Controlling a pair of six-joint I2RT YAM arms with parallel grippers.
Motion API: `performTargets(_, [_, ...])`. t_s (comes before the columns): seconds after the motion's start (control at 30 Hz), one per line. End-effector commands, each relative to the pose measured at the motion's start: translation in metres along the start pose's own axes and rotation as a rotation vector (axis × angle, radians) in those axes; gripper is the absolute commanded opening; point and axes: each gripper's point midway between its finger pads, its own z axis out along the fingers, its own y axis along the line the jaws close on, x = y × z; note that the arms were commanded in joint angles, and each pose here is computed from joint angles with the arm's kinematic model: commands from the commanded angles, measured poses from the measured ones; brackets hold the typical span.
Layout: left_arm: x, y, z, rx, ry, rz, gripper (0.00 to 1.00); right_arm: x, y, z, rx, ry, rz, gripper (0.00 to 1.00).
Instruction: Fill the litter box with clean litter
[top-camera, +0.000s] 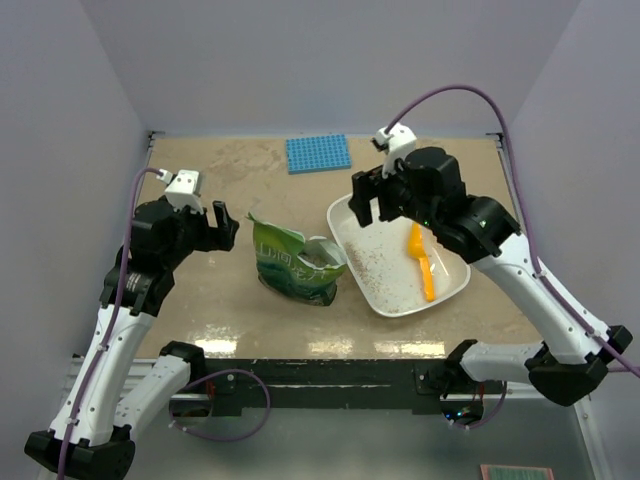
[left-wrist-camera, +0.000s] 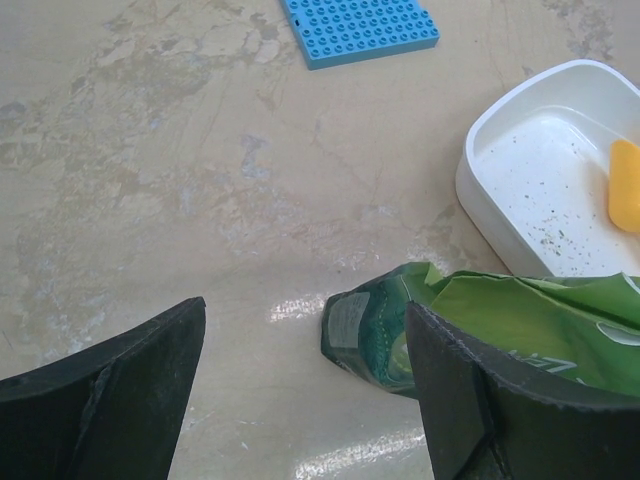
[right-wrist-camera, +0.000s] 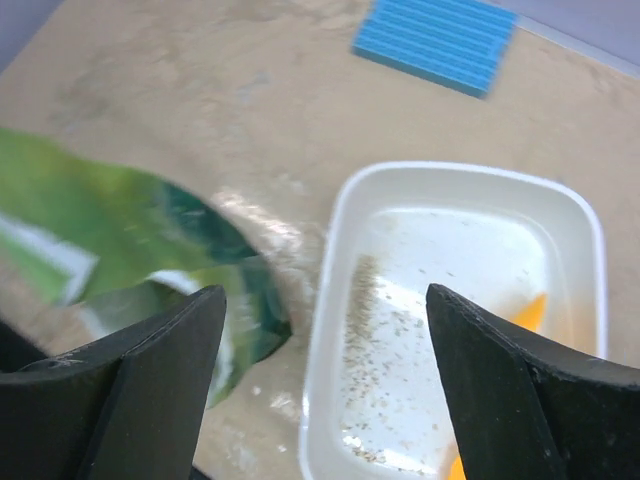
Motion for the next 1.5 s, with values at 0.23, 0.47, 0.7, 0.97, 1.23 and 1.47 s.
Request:
performTargets(0.23, [0.006,-0.023,0.008,0.128,-0.016,-0.056,0.85,0.123,-0.177,0.032,0.493,0.147,0.373,0.75])
performTargets(0.47, [0.032,-0.029,0.016,0.177,0.024,-0.073,0.85,0.182,-0.189,0.044,0.47,0.23,0.444,0.71])
performTargets(0.7, [0.033,-0.032,0.014,0.199,0.023,-0.068,0.85,0.208,-0.194,0.061,0.441,0.276,0.465,0.67])
performTargets(0.97, [0.036,-0.029,0.015,0.184,0.026,-0.062,0.85,0.239,-0.198,0.08,0.419,0.329,0.513,0.65])
performTargets(1.23, [0.038,-0.026,0.016,0.169,0.032,-0.06,0.85,0.251,-0.189,0.097,0.339,0.355,0.552,0.52])
performTargets(1.47, [0.039,-0.026,0.017,0.169,0.035,-0.061,0.85,0.263,-0.186,0.099,0.329,0.382,0.561,0.17])
